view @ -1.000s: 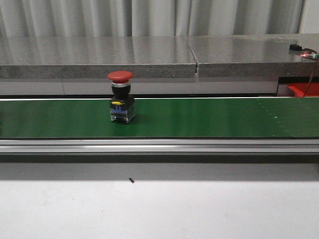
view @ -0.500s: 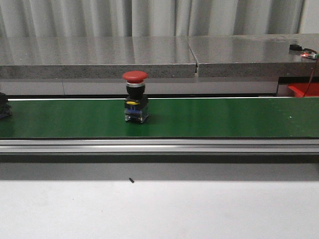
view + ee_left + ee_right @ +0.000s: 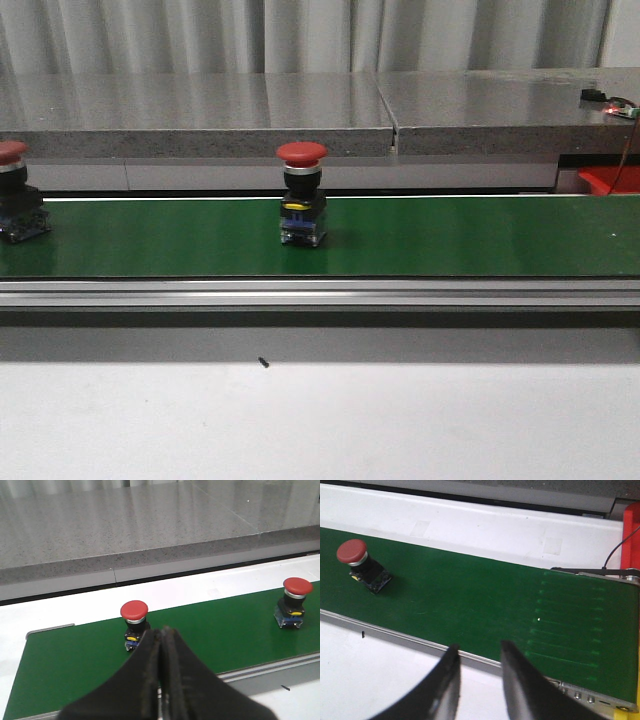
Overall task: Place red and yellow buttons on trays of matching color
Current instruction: 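Move the right gripper above the first red button riding the belt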
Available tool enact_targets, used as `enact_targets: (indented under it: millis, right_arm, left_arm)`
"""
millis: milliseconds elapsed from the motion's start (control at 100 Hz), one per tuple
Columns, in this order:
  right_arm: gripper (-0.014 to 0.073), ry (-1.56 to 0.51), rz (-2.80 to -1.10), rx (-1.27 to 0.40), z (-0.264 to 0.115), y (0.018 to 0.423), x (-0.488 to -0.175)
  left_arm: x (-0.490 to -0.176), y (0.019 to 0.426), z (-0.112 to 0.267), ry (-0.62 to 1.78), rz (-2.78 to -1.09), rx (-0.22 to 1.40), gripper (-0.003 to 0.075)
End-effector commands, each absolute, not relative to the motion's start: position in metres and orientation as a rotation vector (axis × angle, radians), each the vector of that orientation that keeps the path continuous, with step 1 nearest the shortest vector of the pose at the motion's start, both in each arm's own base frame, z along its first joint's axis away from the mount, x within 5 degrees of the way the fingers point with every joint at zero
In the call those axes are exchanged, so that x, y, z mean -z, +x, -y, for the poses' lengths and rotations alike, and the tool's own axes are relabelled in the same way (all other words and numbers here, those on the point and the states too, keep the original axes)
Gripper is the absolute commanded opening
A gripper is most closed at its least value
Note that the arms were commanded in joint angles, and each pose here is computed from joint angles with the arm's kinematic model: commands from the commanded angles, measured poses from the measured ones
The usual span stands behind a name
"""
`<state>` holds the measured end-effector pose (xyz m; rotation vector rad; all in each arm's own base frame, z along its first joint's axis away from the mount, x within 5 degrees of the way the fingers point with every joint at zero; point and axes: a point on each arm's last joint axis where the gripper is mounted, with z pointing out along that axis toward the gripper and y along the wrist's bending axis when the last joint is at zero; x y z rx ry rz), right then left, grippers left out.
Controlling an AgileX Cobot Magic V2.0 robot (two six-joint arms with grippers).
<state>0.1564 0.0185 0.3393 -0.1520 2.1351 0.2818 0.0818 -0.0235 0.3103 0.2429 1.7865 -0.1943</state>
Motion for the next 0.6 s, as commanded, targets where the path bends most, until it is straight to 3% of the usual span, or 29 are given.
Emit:
enact_targets:
  millis: [0, 120, 370, 590]
  right_arm:
    - [0.0505, -0.133, -2.055, -0.289, -0.019, 0.158, -0.353]
    - [0.0628, -0.135, -2.070, -0.300, -0.019, 0.162, -0.353]
    - [0.0629, -0.189, -2.150, -0.359, -0.026, 0.189, -0.359]
    - [0.0623, -0.332, -2.193, -0.435, -0.057, 0.225, -0.357]
  left_arm:
    - [-0.323, 0.084, 0.022, 0.200, -1.710, 0.202, -0.0020]
    - [-0.323, 0.084, 0.022, 0.200, -1.710, 0.202, -0.0020]
    - [-0.324, 0.084, 0.022, 0.199, -1.707, 0.200, -0.0020]
    - [-0.324, 0.084, 0.022, 0.199, -1.707, 0.200, -0.0020]
